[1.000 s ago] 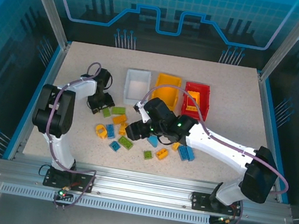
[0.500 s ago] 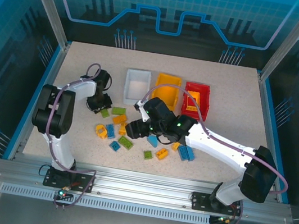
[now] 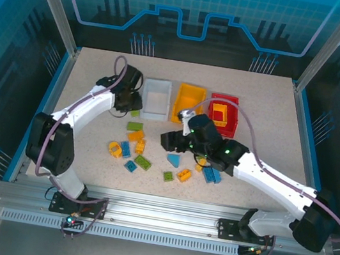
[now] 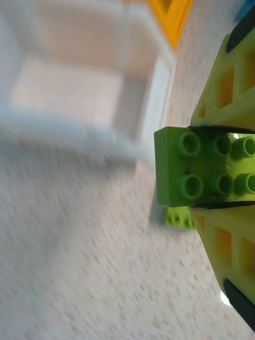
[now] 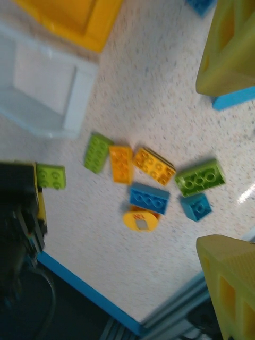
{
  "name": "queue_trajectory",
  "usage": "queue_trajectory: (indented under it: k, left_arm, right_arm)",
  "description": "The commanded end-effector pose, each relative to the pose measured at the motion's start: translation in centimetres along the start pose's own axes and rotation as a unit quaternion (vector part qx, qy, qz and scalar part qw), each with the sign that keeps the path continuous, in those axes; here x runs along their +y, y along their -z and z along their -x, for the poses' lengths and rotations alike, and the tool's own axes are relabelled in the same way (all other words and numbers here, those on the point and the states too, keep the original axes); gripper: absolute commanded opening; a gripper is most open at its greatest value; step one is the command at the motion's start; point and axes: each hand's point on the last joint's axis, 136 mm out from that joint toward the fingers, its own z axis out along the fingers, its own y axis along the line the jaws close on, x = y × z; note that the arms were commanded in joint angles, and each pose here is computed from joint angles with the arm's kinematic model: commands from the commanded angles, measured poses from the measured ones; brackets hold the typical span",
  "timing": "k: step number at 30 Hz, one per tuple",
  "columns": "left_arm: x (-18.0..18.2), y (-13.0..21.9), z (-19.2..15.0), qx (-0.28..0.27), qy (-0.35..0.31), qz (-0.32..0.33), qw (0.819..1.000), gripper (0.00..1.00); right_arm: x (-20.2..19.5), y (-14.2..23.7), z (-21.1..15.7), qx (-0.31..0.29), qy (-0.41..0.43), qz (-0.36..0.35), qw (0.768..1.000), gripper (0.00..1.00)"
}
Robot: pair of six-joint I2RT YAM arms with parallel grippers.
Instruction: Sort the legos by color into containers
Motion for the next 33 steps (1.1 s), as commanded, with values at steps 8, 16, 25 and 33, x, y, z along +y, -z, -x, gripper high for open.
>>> queue_trajectory:
  k: [8, 16, 25, 33]
  left_arm:
    - [-6.5, -4.2, 2.5, 0.008, -0.09, 0.005, 0.996, 0.33]
    - [-6.0, -9.1, 1.7, 0.04, -0.098, 0.043, 0.993, 0.4]
    - [-5.8, -7.9, 1.6, 0.038, -0.094, 0.041, 0.994, 0.64]
    - [-7.1, -0.8, 1.3, -0.004, -0.069, -0.024, 0.997, 0.72]
  right_arm:
    - [-6.2, 3.4, 2.1, -0.072, -0.098, -0.077, 0.99, 0.73]
    - [-11.8, 4.5, -1.5, -0.013, -0.114, -0.203, 0.973, 0.74]
    - [-14.8, 0.2, -5.2, 0.118, -0.085, -0.264, 0.953, 0.75]
    - [-15.6, -3.6, -5.7, 0.234, 0.101, -0.252, 0.934, 0.76]
